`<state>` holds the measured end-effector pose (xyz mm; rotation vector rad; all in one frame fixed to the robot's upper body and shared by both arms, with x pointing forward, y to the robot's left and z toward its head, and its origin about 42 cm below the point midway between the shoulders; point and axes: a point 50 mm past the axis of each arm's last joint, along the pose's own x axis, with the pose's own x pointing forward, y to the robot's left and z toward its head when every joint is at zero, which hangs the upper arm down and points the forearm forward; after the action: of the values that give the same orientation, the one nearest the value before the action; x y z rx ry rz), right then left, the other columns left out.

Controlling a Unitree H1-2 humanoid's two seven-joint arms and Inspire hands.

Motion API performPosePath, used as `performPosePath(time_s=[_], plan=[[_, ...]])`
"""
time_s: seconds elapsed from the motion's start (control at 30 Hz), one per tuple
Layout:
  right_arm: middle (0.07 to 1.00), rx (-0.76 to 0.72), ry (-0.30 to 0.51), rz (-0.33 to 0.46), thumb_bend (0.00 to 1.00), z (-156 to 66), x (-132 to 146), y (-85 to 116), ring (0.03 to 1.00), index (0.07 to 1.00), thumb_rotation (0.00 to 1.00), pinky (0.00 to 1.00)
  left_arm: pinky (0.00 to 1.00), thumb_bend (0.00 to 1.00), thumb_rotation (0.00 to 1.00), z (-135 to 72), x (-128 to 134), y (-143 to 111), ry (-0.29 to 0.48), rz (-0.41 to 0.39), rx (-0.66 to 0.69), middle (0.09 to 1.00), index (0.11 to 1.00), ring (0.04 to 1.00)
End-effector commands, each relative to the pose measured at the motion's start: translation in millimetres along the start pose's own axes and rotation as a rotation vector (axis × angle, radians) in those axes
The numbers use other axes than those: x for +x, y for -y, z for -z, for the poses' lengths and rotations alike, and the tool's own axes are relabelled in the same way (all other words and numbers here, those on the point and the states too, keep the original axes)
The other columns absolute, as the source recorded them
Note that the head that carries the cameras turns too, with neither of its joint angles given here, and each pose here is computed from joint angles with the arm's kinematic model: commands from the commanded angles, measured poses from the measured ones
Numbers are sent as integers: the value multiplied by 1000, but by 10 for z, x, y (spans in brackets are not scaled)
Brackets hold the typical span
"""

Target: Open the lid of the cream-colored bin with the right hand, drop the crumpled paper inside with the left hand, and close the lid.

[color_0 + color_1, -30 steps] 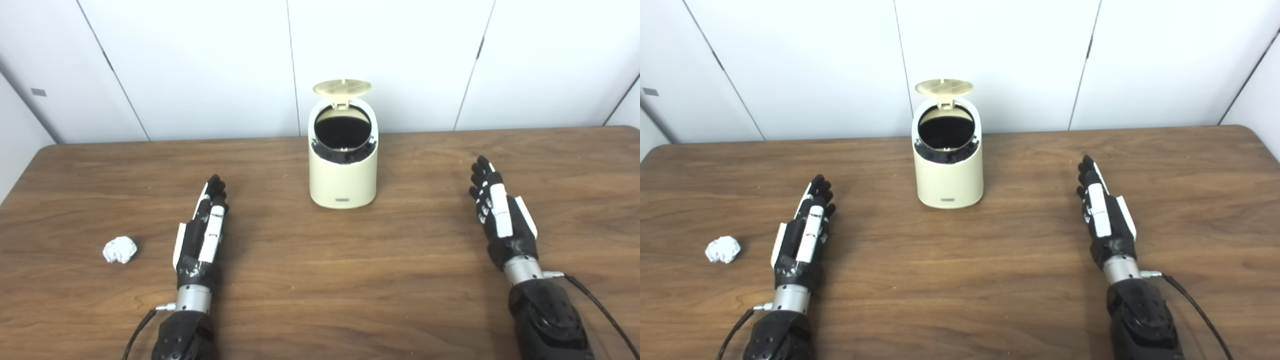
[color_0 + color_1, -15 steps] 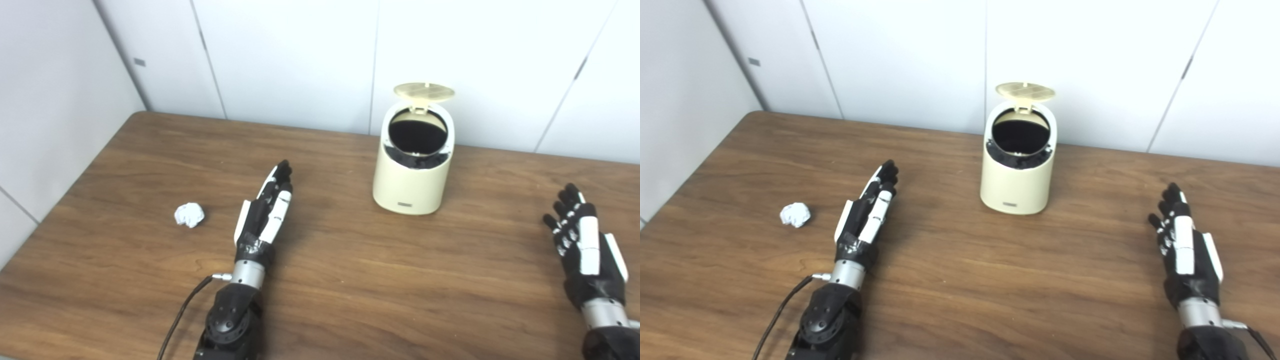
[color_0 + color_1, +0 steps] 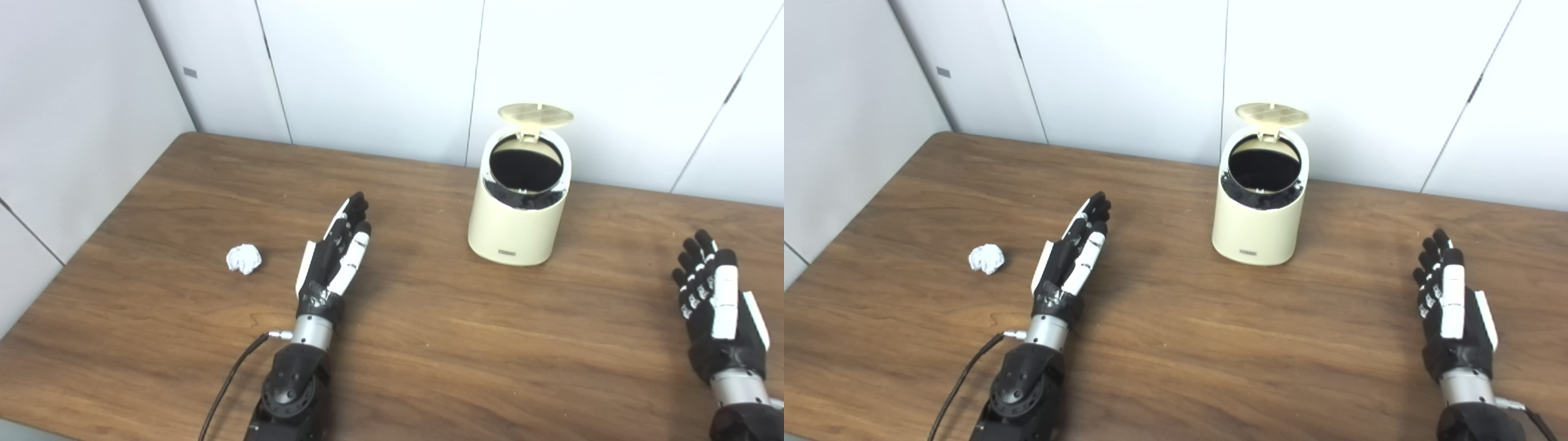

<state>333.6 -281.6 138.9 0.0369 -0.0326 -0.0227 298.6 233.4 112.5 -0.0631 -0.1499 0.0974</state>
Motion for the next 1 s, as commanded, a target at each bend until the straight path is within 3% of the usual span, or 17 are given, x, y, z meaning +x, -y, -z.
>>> performPosePath(time_s=[0.0, 0.1, 0.2, 0.33, 0.57, 0.7, 0.8, 0.97], plan=[[996, 5, 61, -1, 528, -164, 37, -24, 1000, 997, 1000, 1000, 904, 400, 344, 72, -101, -7, -53, -4, 13, 950, 967, 951], [990, 20, 67, 5, 535, -177, 20, -27, 1000, 989, 992, 1000, 847, 449, 250, -29, -86, -32, -67, -8, 23, 947, 966, 921], [993, 13, 75, 1, 526, -211, -2, -28, 1000, 994, 995, 1000, 789, 516, 257, -216, -63, -90, -65, -30, 134, 906, 932, 869], [998, 5, 75, 0, 521, -269, -22, -40, 1000, 999, 1000, 1000, 911, 570, 174, -486, -32, -189, -47, -35, 157, 899, 927, 897], [1000, -10, 68, -6, 511, -263, -5, -40, 1000, 1000, 1000, 1000, 815, 698, 73, -888, 38, -435, 46, -14, 424, 898, 914, 868], [1000, -15, 65, -11, 500, -264, -5, -30, 1000, 1000, 1000, 1000, 794, 779, 24, -1065, 74, -544, 74, 6, 494, 908, 926, 868], [1000, -16, 63, -14, 503, -279, 2, -21, 1000, 1000, 1000, 1000, 792, 849, 24, -1173, 107, -629, 86, 8, 564, 908, 921, 873], [1000, -27, 65, -19, 505, -303, 9, -16, 1000, 1000, 1000, 1000, 818, 922, 90, -1359, 150, -756, 45, 21, 846, 919, 899, 899]])
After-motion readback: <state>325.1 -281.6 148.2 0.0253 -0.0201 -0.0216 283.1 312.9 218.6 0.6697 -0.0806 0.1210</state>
